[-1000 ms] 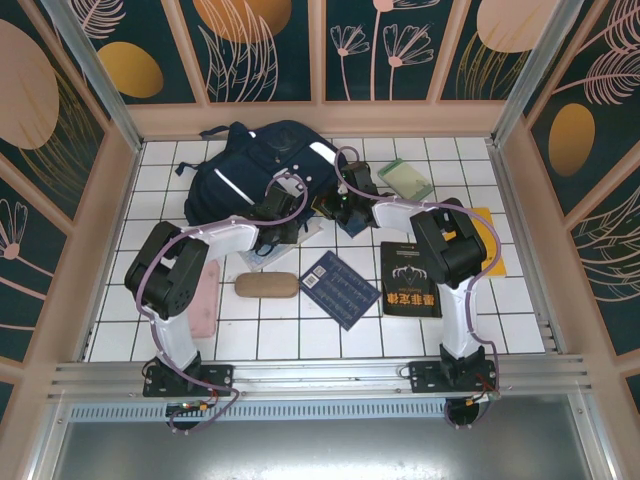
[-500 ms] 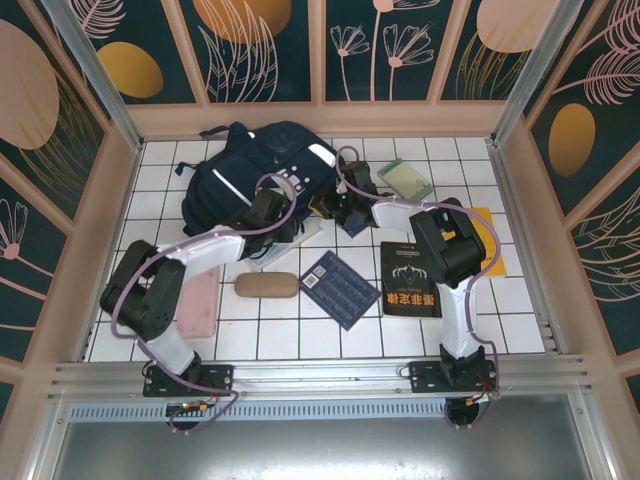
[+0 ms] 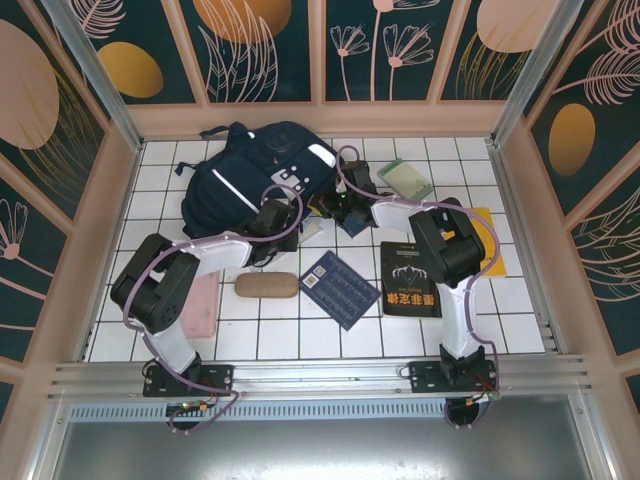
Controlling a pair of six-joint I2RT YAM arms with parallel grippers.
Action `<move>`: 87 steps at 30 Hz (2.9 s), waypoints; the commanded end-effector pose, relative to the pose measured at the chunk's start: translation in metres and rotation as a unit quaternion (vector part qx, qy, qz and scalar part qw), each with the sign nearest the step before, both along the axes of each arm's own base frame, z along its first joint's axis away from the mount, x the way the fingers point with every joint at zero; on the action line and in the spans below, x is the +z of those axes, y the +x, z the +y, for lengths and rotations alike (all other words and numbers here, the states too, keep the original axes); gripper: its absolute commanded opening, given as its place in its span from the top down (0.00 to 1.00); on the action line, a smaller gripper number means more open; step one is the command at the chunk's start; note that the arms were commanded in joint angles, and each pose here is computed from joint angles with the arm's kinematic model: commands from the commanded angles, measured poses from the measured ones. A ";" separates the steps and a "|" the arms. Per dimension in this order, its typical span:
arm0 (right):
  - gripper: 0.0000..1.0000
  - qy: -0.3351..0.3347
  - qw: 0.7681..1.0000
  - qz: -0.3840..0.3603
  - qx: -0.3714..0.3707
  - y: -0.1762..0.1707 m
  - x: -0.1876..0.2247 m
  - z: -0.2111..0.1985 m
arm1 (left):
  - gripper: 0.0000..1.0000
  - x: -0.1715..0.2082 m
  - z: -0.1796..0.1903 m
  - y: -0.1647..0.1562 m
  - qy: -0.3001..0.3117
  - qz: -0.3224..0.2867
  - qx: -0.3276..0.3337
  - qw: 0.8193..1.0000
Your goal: Pack books, pencil case, and school supplies into a backpack
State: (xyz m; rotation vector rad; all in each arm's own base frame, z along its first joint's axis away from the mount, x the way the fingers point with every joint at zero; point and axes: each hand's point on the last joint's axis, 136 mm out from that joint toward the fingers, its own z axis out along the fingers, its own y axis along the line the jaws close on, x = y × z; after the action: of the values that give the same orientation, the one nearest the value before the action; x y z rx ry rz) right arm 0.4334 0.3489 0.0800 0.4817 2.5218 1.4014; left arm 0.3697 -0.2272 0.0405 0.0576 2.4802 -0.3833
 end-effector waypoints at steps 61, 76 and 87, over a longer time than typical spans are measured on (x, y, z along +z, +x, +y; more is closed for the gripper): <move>1.00 0.040 0.999 -0.015 0.023 -0.001 0.012 0.007 | 0.84 0.022 -0.025 0.038 -0.009 -0.002 0.014 1.000; 1.00 0.042 0.999 -0.015 0.022 0.001 0.012 0.001 | 0.84 -0.027 -0.018 0.034 0.041 0.050 0.016 0.998; 1.00 0.045 0.999 -0.016 0.018 0.004 0.013 0.000 | 0.80 -0.031 0.004 0.026 0.100 0.064 0.028 0.993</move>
State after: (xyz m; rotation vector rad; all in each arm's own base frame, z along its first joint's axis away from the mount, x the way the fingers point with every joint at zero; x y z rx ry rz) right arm 0.4333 0.3452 0.0735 0.4815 2.5200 1.4484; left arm 0.4080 -0.2535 0.0290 0.0472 2.5546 -0.2969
